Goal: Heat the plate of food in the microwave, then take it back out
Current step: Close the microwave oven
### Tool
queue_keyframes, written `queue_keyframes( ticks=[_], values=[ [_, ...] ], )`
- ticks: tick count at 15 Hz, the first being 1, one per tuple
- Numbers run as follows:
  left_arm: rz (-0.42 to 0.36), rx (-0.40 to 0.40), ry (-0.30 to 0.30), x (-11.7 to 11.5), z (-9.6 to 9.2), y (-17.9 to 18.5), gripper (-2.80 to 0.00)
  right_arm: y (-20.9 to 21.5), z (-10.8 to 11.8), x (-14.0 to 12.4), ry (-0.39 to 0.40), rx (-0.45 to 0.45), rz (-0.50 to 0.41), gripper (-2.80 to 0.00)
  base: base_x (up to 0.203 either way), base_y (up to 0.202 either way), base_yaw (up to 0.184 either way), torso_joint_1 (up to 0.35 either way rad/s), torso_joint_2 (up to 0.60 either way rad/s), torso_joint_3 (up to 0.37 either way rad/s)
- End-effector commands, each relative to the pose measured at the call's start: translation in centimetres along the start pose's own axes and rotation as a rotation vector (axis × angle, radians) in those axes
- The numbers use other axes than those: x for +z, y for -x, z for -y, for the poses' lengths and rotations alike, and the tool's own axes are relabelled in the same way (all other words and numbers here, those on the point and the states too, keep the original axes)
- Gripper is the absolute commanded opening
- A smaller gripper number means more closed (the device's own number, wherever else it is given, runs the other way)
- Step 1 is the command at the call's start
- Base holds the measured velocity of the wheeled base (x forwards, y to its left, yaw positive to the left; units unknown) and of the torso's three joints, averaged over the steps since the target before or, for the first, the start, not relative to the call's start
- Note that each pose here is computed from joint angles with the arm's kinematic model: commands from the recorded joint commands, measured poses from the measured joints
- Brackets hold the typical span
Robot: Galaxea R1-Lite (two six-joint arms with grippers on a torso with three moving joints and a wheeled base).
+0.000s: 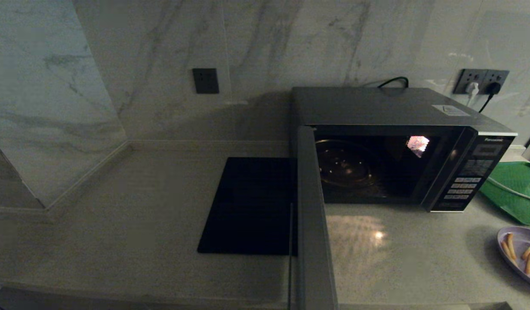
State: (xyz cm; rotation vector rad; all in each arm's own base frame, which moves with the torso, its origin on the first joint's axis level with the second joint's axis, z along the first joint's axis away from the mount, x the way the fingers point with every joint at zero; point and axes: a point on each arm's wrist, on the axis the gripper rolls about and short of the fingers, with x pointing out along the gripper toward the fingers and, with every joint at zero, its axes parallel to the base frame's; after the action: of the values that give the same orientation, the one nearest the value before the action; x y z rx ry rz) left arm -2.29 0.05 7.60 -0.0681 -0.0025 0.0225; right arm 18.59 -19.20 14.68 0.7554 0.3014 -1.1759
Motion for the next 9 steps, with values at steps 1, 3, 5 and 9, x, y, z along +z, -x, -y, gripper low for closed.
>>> queue_keyframes(
  ticks=[1,3,5,9],
  values=[
    [0.000,0.000,0.001,0.0,0.0,0.0,-2.80,5.2,-1.3,1.9,0.026,0.162,0.120,-2.80,0.000,0.000,0.000,0.000,0.00,0.000],
    [0.000,0.000,0.001,0.0,0.0,0.0,-2.80,7.6,-2.7,1.4,0.076,0.284,0.097,-2.80,0.000,0.000,0.000,0.000,0.00,0.000],
    [0.000,0.000,0.001,0.0,0.0,0.0,-2.80,10.1,-3.5,0.6,0.138,0.360,0.056,-2.80,0.000,0.000,0.000,0.000,0.00,0.000],
    [0.000,0.000,0.001,0.0,0.0,0.0,-2.80,17.3,-6.2,-1.0,0.304,0.545,-0.062,-2.80,0.000,0.000,0.000,0.000,0.00,0.000]
  ],
)
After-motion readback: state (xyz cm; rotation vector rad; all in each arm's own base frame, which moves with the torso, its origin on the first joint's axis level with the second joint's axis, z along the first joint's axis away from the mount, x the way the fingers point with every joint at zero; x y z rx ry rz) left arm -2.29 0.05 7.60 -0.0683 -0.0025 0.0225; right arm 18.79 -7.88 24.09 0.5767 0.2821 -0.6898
